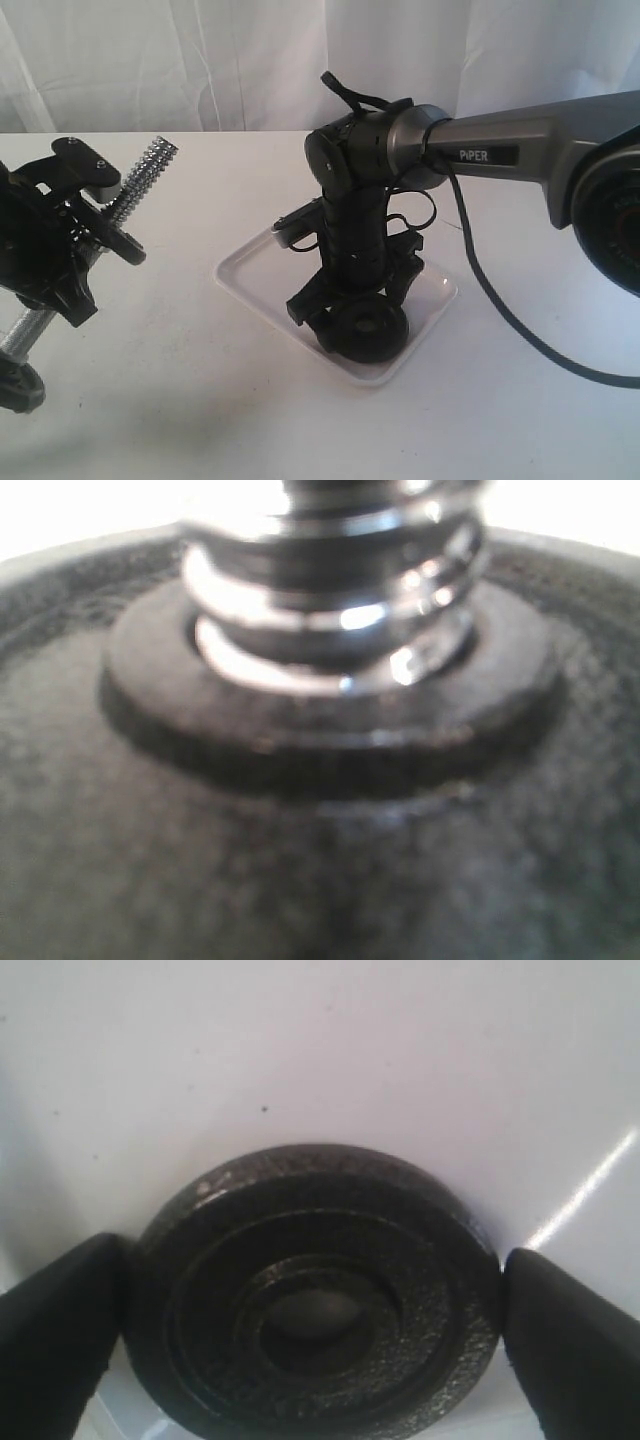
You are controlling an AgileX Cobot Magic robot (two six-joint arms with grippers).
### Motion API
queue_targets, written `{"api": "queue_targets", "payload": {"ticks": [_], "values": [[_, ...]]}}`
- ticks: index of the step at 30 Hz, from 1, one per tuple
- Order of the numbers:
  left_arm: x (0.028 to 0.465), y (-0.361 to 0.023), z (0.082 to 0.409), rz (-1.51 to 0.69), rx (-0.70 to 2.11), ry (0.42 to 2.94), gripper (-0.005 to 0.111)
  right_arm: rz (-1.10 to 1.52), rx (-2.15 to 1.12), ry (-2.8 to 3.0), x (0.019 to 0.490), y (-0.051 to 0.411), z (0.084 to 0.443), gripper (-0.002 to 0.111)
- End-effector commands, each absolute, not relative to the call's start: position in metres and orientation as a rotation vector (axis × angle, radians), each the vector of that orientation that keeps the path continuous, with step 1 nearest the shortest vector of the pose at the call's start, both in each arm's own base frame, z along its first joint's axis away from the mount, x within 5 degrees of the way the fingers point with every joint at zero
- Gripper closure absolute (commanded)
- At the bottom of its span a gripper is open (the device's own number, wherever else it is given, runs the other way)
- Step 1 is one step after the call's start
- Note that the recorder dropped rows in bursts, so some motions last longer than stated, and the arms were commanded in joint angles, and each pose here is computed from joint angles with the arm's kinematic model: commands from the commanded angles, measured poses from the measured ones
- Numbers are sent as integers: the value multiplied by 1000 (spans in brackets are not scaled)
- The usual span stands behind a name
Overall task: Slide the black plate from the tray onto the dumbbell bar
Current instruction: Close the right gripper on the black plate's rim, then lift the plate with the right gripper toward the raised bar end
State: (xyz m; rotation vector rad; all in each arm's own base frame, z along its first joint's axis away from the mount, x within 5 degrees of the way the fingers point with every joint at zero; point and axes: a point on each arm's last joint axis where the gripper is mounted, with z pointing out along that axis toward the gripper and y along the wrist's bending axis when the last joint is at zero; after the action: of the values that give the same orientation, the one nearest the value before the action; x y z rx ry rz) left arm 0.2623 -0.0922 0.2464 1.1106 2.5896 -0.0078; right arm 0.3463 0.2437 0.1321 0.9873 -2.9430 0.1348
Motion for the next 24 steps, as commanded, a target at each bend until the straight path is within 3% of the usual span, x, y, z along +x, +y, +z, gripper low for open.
{"api": "queue_targets", "payload": {"ticks": [1,2,5,10,18,24], "values": [[262,-91,274,14,1061,2467,107,222,935,-2771,333,235,103,58],[262,-91,274,14,1061,2467,107,221,927,-2780,333,235,103,65],[262,-91,274,14,1061,2467,107,205,918,-2786,333,236,103,106],[262,-91,274,15,1065,2465,107,148,920,-2821,334,240,105,108],[262,-91,274,21,1084,2450,107,-31,977,-2956,342,246,158,108],[262,-91,274,28,1111,2438,107,-268,851,-3008,360,230,176,108]]}}
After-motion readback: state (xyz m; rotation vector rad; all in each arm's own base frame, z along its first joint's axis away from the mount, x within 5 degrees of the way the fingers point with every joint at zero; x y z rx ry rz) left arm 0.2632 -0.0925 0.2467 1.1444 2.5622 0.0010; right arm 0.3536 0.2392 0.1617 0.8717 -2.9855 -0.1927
